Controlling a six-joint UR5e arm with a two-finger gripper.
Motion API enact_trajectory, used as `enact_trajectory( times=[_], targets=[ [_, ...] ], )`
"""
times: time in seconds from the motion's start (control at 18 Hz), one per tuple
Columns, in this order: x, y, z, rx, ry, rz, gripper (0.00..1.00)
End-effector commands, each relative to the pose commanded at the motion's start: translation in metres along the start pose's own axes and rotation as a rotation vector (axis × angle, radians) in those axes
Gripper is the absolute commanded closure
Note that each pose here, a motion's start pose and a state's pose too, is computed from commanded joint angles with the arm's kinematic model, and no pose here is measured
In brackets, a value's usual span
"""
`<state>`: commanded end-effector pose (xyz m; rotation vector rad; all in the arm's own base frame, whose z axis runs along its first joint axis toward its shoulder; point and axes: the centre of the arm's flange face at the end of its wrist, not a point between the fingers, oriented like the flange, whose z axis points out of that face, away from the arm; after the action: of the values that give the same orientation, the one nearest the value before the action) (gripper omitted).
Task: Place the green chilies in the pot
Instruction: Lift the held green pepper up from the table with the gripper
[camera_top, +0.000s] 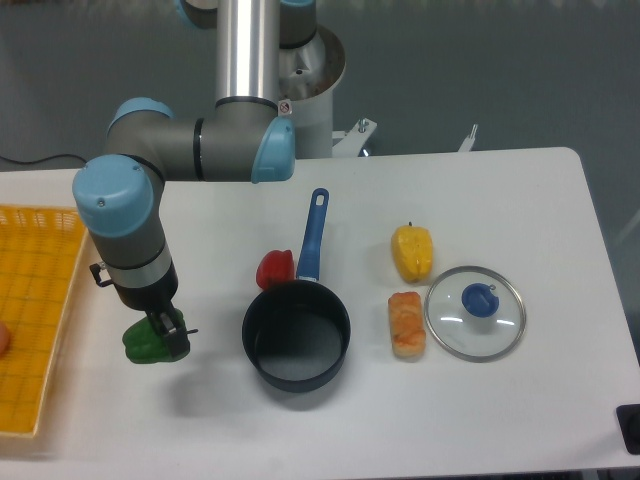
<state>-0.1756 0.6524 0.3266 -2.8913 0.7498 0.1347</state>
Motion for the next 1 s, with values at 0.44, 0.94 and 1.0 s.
enact_trajectory(
  times=[0.44,0.94,1.0],
  targets=[
    [0.002,0.0014,0.002,-0.017,0.025,0.0,0.42],
    [0.0013,0.0046,0.0062,-0.038,0.022,-0.001,0.41],
    [-0.0001,0.006,0.0062,-0.038,0.022,-0.002,0.41]
  ],
)
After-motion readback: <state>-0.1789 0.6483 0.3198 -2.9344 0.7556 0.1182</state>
